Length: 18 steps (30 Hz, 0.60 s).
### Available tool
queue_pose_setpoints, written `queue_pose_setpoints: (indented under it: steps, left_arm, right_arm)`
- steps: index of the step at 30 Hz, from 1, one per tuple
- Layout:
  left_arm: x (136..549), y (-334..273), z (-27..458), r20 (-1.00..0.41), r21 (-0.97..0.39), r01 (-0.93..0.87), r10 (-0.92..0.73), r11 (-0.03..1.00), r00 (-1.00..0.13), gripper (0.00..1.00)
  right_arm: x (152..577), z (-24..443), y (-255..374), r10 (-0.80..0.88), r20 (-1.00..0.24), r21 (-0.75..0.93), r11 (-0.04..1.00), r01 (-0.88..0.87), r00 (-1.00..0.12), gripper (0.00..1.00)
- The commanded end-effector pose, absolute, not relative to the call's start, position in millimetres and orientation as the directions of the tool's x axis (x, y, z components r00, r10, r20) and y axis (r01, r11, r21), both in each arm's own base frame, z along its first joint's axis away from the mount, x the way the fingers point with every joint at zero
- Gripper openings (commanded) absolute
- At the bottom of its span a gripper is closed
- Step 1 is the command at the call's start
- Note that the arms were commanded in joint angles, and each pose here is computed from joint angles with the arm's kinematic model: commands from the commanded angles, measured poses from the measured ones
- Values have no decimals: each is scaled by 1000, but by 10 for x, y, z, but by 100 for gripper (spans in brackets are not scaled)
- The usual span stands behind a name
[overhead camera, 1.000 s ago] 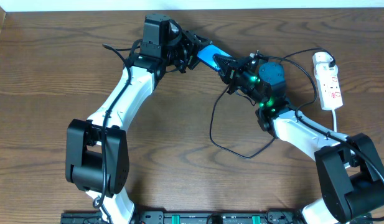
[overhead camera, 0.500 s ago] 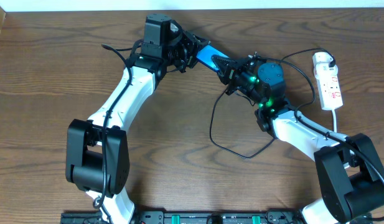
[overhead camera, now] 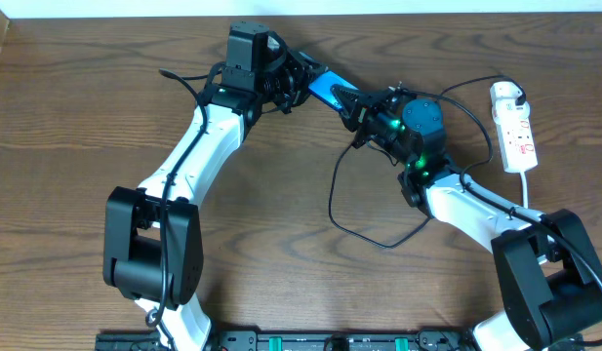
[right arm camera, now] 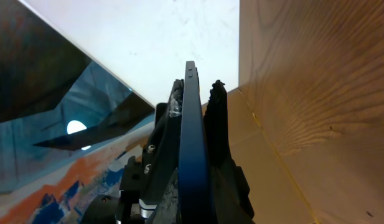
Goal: Plug charger to phone and switch on socket
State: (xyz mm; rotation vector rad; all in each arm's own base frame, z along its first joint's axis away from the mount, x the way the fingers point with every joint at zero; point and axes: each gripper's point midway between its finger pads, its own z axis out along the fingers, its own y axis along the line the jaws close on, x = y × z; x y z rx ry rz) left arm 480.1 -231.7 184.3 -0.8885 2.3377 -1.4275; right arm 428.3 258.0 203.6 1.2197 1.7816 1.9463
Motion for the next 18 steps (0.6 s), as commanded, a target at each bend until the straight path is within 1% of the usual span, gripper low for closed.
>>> queue_pose_setpoints:
  steps: [1,2,3,7,18]
  left_arm:
    - [4780,-2369,1961,72,-883,-335,-611,328,-788,19]
    - [4781,-2369,1962,71,-883,-334,-611,329,-788,19]
    - [4781,-2369,1962,71,-883,-335,-611,328,-788,15]
    - [4781,-2369,1962,72,-883,-335,-612,328,-788,8]
    - [4803,-2346,1952,83,-879,-355,-632,318,-770,7]
  right_arm:
    - [4163,2207,2769,596,414,909,-235,343,-688,1]
    - [4161,2209,2772,595,414,909,-235,343,-689,2]
    - [4158,2209,2774,594,414,909,-234,344,-690,1]
    - [4141,2209,2796,587,419,907,-235,350,-693,1]
    - [4089,2262,2869,563,422,906,-244,345,-710,2]
